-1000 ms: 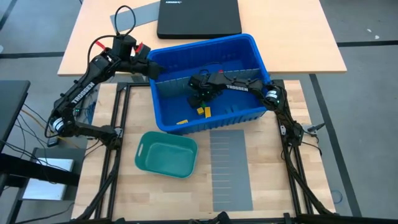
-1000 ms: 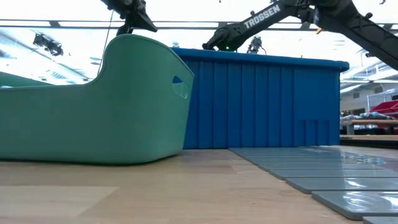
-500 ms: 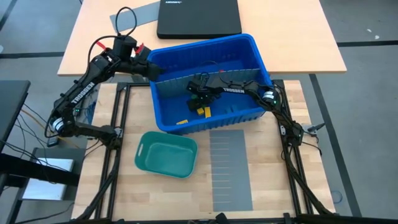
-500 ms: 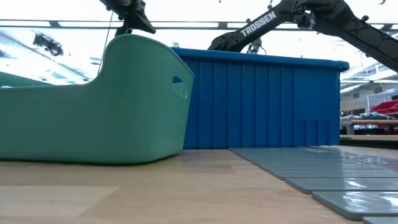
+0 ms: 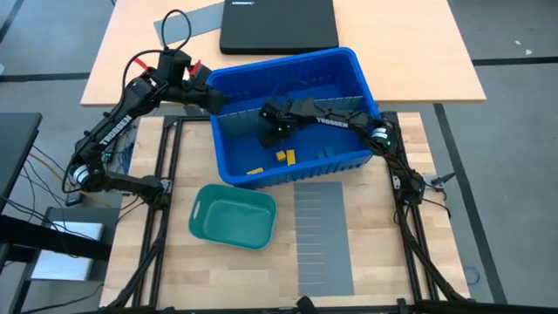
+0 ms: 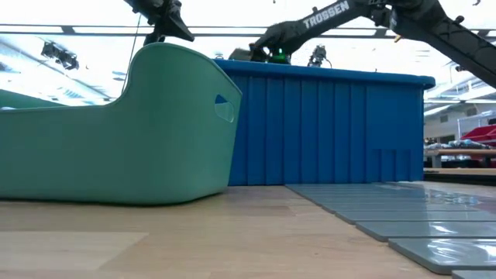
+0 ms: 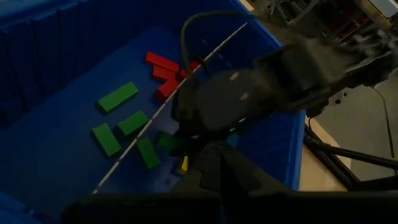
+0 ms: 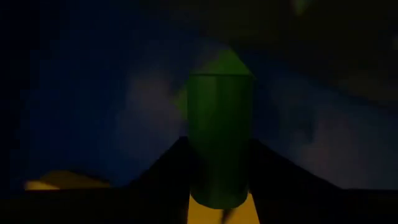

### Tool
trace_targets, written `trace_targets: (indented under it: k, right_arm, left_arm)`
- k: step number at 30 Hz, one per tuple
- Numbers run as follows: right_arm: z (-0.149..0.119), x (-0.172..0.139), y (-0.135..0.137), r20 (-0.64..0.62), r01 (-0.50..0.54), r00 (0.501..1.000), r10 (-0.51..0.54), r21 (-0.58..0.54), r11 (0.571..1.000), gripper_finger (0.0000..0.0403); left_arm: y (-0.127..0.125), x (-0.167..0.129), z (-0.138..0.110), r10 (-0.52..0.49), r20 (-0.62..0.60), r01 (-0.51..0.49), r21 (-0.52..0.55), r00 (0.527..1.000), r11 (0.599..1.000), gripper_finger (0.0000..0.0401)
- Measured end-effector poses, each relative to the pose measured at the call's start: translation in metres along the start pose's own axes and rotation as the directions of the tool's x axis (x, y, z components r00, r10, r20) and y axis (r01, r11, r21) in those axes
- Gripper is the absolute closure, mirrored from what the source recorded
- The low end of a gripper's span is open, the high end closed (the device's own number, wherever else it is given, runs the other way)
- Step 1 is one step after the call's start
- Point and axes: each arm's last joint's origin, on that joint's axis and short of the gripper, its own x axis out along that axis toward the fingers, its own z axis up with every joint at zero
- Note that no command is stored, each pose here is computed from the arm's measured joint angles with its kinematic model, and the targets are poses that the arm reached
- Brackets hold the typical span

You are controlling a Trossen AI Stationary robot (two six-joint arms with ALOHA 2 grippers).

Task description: Sort Items/Unsort Items

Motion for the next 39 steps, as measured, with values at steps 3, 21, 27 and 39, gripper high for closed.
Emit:
trace_targets:
  k: [3,21,27,39]
  right_arm:
    - [0.008,-0.026,0.005,0.033,-0.050,0.998,0.051,-0.021,0.999,0.0284]
    - [-0.060,-0.174,0.100,-0.188,-0.637,0.753,0.631,-0.451,0.626,0.0284]
    - [-0.102,-0.174,0.137,-0.264,-0.656,0.735,0.624,-0.510,0.557,0.0284]
    - [-0.105,-0.171,0.145,-0.166,-0.579,0.784,0.599,-0.543,0.608,0.0125]
  left_arm:
    - [0.000,0.000,0.000,-0.002,0.000,0.002,0.010,1.000,1.000,0.0400]
    - [-0.001,0.000,0.000,-0.052,-0.017,0.054,0.114,0.998,0.992,0.0400]
    - [-0.001,0.001,0.000,-0.033,-0.011,0.034,0.138,0.999,0.990,0.0400]
    - [0.000,0.001,0.000,-0.006,-0.005,0.007,0.131,1.000,0.991,0.0400]
